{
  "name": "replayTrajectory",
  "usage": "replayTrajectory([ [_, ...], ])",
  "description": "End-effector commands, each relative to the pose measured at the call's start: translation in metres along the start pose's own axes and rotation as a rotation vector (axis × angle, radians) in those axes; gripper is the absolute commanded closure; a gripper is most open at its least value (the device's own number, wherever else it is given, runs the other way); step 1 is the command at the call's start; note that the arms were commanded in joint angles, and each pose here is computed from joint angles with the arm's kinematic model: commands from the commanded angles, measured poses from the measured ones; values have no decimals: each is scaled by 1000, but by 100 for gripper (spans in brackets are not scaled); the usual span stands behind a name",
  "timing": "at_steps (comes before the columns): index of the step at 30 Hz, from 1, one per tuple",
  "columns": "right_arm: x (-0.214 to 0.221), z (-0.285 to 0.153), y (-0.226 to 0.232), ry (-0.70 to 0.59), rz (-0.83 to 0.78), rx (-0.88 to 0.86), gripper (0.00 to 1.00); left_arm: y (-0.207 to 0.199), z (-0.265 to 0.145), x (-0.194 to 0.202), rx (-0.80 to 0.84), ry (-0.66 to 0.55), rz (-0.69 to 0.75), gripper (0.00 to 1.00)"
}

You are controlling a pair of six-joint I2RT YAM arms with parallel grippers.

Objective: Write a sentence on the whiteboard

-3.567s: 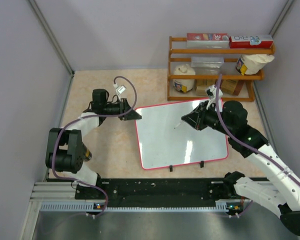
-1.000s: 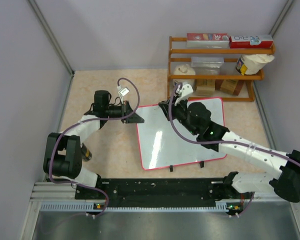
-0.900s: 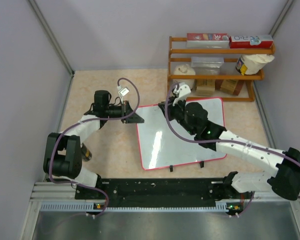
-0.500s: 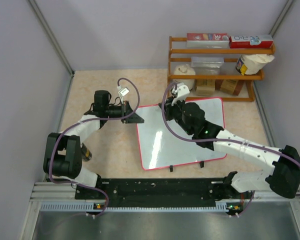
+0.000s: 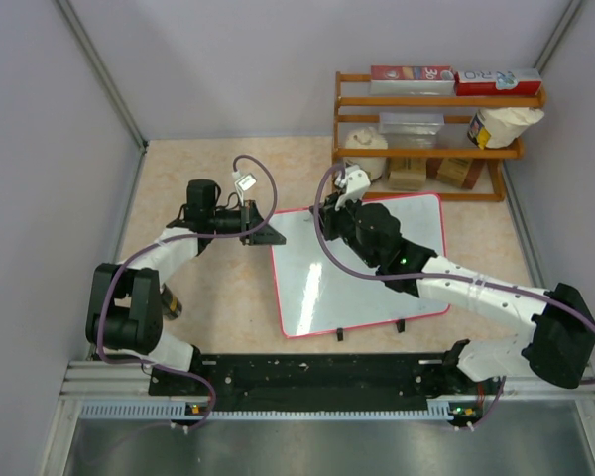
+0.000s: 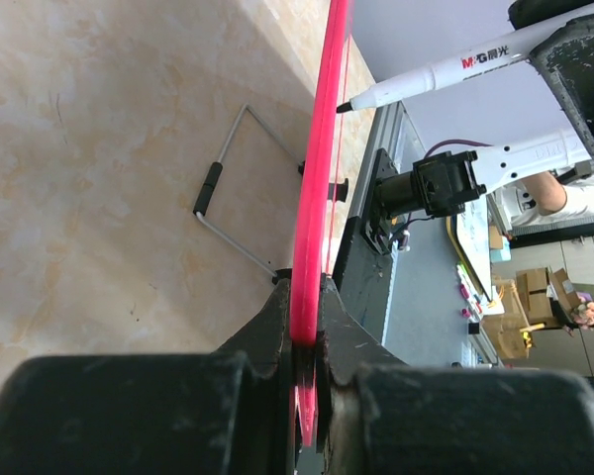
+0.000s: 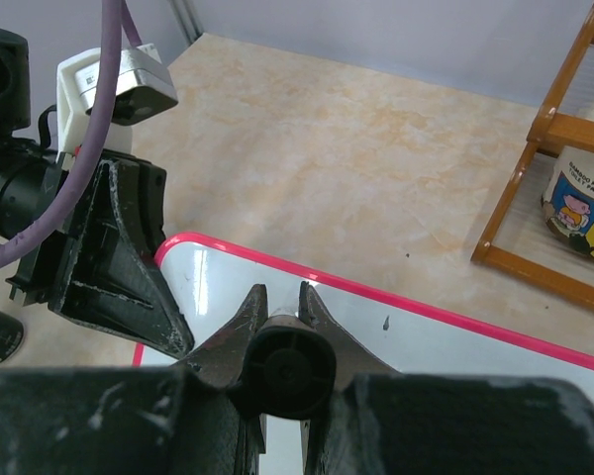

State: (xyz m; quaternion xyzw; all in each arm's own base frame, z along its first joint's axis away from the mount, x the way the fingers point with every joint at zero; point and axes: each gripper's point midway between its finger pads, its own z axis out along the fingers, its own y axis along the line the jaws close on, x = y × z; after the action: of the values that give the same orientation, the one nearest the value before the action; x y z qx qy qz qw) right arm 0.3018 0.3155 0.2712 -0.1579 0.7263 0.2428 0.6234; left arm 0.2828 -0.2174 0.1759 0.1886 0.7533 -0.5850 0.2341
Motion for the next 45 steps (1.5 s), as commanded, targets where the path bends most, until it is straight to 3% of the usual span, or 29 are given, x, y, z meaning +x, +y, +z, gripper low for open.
replayTrajectory([
  [1,-4,1,14,-6,11,-48,100,14,4,-8,-80,-19,120,100],
  [30,32,-17,-11,85,-2,42,100,19,6,1,-99,6,89,100],
  [45,44,-24,-8,115,-9,4,100,20,8,1,-101,13,91,100],
])
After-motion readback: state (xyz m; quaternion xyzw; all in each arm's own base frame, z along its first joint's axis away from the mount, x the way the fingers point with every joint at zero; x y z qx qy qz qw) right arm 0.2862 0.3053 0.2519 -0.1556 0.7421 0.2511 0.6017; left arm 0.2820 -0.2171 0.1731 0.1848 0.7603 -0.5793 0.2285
